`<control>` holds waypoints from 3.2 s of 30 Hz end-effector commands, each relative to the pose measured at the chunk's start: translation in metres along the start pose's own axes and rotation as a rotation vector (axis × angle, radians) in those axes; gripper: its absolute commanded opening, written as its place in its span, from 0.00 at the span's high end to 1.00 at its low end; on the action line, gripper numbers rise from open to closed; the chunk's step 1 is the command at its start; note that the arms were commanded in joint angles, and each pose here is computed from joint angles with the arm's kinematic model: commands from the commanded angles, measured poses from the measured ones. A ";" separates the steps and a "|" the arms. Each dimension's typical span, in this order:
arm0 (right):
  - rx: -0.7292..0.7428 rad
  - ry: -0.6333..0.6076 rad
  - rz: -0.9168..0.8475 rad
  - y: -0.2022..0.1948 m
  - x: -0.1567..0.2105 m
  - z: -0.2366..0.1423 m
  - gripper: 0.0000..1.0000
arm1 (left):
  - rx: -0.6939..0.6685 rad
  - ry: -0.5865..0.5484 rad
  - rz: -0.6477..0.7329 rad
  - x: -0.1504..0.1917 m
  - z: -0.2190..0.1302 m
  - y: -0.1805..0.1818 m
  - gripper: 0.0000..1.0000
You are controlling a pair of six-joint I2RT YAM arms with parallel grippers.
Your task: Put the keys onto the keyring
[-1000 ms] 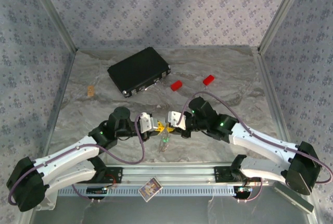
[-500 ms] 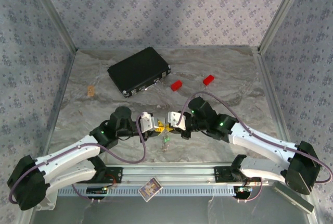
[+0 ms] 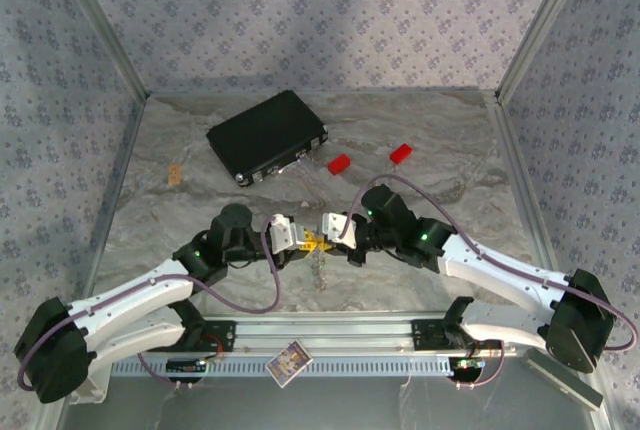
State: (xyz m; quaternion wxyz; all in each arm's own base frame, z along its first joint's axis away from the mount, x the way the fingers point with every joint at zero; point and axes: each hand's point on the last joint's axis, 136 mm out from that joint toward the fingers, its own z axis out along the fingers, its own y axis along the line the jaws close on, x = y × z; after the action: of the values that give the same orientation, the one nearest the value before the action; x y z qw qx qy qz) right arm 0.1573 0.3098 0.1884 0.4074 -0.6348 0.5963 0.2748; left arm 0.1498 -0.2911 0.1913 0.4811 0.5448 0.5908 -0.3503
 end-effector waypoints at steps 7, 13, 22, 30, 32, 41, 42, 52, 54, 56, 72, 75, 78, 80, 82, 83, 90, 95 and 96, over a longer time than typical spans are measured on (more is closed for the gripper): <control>0.000 -0.043 0.013 -0.003 -0.016 -0.006 1.00 | 0.000 -0.048 0.030 -0.016 -0.002 -0.001 0.99; 0.004 -0.043 0.025 -0.004 -0.015 -0.005 0.98 | -0.003 -0.035 0.024 -0.012 -0.002 -0.001 1.00; 0.100 -0.114 0.066 -0.019 -0.025 -0.028 0.65 | -0.156 -0.050 0.060 -0.023 -0.015 0.021 1.00; 0.323 -0.174 0.198 -0.048 -0.017 -0.057 0.65 | -0.494 -0.099 0.045 -0.058 -0.063 0.067 1.00; 0.354 -0.191 0.249 -0.049 -0.016 -0.059 0.65 | -0.573 -0.092 0.026 -0.061 -0.074 0.078 1.00; 0.220 -0.058 0.300 -0.006 -0.001 0.005 0.66 | -0.854 -0.015 -0.048 -0.055 -0.122 0.120 1.00; 0.201 -0.061 0.305 -0.002 -0.003 0.015 0.65 | -0.882 -0.013 -0.060 -0.054 -0.130 0.125 1.00; 0.024 0.008 0.257 0.040 -0.015 0.115 0.65 | -1.121 0.002 -0.224 -0.023 -0.194 0.153 1.00; 0.041 0.022 0.246 0.038 -0.012 0.133 0.65 | -1.151 -0.004 -0.250 -0.017 -0.202 0.154 1.00; 0.044 0.034 0.241 0.037 -0.010 0.149 0.64 | -1.182 -0.017 -0.261 -0.014 -0.208 0.155 1.00; 0.275 0.045 0.282 -0.037 0.004 0.229 0.59 | -1.414 -0.092 -0.273 -0.012 -0.259 0.147 1.00; 0.317 0.056 0.291 -0.054 0.002 0.241 0.57 | -1.425 -0.105 -0.267 -0.014 -0.263 0.146 1.00; 0.335 0.060 0.288 -0.061 0.004 0.252 0.56 | -1.423 -0.103 -0.266 -0.013 -0.262 0.146 1.00; 0.344 0.073 0.295 -0.067 0.008 0.259 0.55 | -1.423 -0.104 -0.264 -0.014 -0.262 0.146 1.00; 0.352 0.086 0.312 -0.074 0.013 0.265 0.55 | -1.420 -0.106 -0.263 -0.014 -0.262 0.146 1.00; 0.350 0.092 0.322 -0.076 0.015 0.268 0.55 | -1.418 -0.107 -0.262 -0.014 -0.262 0.145 1.00; 0.320 0.146 0.352 -0.072 0.039 0.279 0.60 | -1.412 -0.109 -0.257 -0.015 -0.261 0.146 1.00; 0.310 0.180 0.356 -0.066 0.051 0.277 0.75 | -1.407 -0.108 -0.253 -0.016 -0.260 0.146 1.00; 0.307 0.184 0.354 -0.064 0.051 0.275 0.78 | -1.407 -0.107 -0.252 -0.016 -0.260 0.146 1.00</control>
State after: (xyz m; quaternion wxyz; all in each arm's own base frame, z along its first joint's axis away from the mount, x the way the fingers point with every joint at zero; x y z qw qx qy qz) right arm 0.2731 0.5225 0.0349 0.4185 -0.4624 0.7541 0.2057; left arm 0.2447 -0.0315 0.2825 0.6811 0.0268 0.7307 0.0389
